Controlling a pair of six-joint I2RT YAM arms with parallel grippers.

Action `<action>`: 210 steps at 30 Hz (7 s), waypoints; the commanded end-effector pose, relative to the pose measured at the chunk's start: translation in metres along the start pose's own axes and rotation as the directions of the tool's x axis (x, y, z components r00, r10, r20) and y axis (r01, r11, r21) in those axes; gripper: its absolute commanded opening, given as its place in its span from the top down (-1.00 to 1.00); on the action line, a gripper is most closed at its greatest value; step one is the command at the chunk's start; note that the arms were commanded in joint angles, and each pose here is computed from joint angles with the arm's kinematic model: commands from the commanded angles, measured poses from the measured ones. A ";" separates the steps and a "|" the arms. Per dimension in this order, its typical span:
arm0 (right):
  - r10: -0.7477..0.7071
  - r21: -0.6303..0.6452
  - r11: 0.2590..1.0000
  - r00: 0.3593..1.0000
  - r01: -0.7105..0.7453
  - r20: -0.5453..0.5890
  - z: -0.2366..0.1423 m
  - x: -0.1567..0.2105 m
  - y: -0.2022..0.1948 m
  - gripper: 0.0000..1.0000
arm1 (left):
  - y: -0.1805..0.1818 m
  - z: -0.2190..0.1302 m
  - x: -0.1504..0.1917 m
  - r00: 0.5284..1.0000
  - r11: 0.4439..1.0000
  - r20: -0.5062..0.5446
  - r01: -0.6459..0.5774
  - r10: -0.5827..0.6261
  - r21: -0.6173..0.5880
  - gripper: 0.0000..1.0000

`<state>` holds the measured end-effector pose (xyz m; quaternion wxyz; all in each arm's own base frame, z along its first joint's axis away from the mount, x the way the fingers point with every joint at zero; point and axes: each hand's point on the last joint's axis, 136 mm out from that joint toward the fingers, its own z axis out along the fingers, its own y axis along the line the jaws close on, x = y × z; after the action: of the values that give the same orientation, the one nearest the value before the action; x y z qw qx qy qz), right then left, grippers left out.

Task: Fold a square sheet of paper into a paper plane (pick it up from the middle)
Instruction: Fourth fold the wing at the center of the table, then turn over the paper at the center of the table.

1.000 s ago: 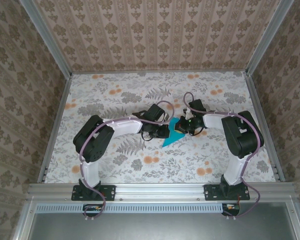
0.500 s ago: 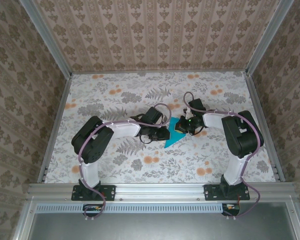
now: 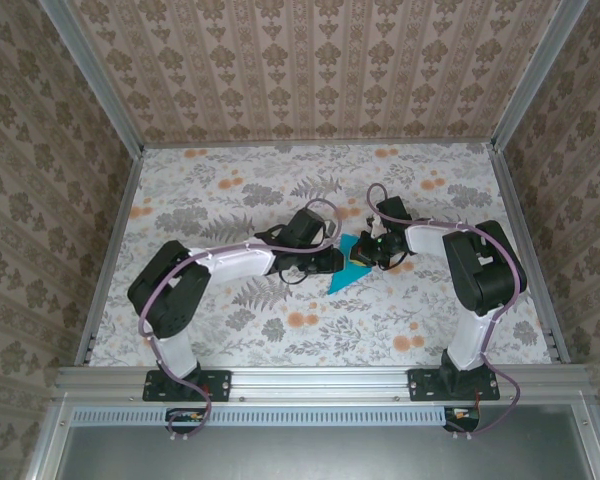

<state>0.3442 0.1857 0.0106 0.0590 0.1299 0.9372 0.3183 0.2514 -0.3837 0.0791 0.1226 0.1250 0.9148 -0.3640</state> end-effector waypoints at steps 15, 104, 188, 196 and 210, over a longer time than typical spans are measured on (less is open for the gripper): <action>0.135 0.280 0.954 0.987 -0.107 -0.084 0.018 0.036 -0.077 1.00 | 0.025 0.034 0.041 0.979 0.988 -0.132 0.157 -0.155 0.003 0.61; -0.051 -0.086 0.995 0.997 0.047 -0.057 0.003 0.031 0.058 0.68 | 0.036 0.009 0.026 0.990 0.990 -0.051 0.131 -0.128 0.057 0.90; -0.007 -0.027 1.000 0.994 0.010 0.106 0.013 -0.057 -0.009 0.85 | 0.104 0.014 0.117 0.935 0.939 -0.202 0.238 -0.290 -0.249 1.00; 0.066 -0.022 0.998 0.983 -0.063 0.174 -0.002 -0.106 -0.020 0.84 | 0.098 0.014 0.109 0.943 0.943 -0.181 0.235 -0.280 -0.234 1.00; -0.007 -0.169 0.985 0.975 0.046 0.221 -0.066 -0.071 0.035 0.29 | 0.044 0.001 0.035 0.986 0.986 -0.047 0.157 -0.160 -0.058 0.64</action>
<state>0.4215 0.1472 0.0675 0.1715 0.1595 0.9018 0.3632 0.2272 -0.3501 0.0237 0.0685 0.0535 0.9347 -0.3447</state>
